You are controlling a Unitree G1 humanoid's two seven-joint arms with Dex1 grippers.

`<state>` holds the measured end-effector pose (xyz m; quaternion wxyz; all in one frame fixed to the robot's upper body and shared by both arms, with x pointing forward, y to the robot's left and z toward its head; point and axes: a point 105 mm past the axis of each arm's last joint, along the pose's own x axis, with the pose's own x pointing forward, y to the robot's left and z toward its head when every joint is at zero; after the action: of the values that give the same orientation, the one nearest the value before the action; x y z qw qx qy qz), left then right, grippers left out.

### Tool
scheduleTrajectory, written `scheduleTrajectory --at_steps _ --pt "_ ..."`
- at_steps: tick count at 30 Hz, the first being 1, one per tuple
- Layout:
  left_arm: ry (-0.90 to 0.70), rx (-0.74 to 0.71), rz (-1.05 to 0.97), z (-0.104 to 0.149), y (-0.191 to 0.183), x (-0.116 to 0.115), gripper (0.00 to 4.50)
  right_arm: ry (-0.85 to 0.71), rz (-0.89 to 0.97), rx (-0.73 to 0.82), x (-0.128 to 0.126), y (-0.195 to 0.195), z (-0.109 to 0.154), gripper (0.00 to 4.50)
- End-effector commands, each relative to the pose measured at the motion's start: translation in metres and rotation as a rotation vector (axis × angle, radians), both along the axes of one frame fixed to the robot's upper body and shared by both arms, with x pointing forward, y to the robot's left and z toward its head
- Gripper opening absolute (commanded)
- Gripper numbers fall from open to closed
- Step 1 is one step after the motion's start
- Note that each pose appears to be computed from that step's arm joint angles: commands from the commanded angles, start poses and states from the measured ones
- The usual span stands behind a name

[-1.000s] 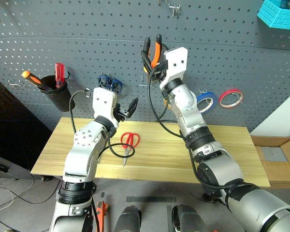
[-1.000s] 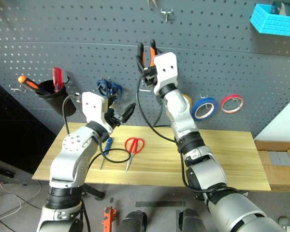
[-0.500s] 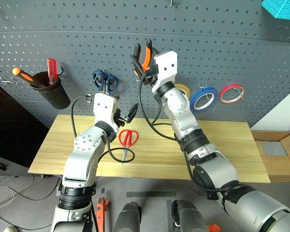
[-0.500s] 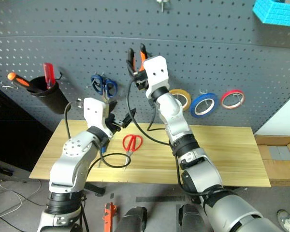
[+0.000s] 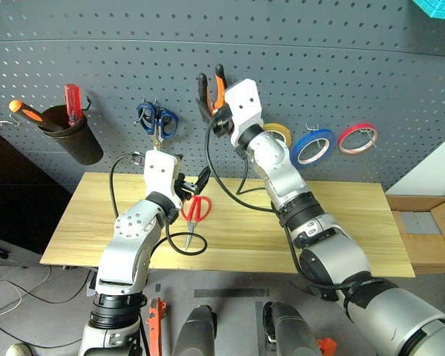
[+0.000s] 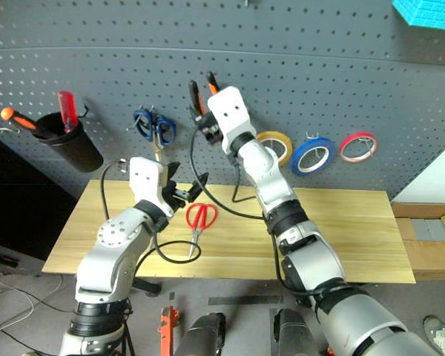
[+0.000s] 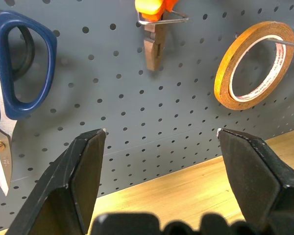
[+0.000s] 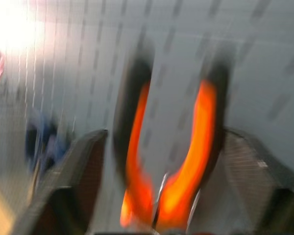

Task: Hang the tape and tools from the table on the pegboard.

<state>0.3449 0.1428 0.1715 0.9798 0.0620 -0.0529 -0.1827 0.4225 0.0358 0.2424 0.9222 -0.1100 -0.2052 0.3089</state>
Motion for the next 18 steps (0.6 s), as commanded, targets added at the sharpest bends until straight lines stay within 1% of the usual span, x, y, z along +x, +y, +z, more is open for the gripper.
scheduleTrajectory --at_steps 1,5,7,10,13,16,18 --pt "-0.044 -0.006 -0.008 0.009 -0.003 -0.007 3.92 -0.033 0.032 -0.014 -0.007 -0.001 0.005 4.44" --pt "-0.043 -0.008 -0.002 0.008 -0.004 -0.007 3.92 -0.069 0.067 -0.050 -0.019 -0.012 0.002 4.44" --pt "-0.036 0.008 0.024 0.004 -0.001 -0.006 3.92 -0.096 0.098 -0.085 -0.032 -0.024 -0.002 4.44" --pt "-0.009 0.021 0.077 -0.005 0.006 -0.007 3.92 -0.117 0.121 -0.121 -0.051 -0.042 -0.004 4.44" --pt "0.019 0.053 0.109 -0.016 0.010 -0.010 3.92 -0.112 0.132 -0.137 -0.062 -0.052 -0.006 4.44" --pt "0.107 0.151 0.171 -0.046 0.019 -0.016 3.92 -0.112 0.228 -0.207 -0.093 -0.060 -0.022 4.44" --pt "0.182 0.196 0.215 -0.068 0.024 -0.017 3.92 -0.095 0.335 -0.263 -0.117 -0.062 -0.042 4.44"
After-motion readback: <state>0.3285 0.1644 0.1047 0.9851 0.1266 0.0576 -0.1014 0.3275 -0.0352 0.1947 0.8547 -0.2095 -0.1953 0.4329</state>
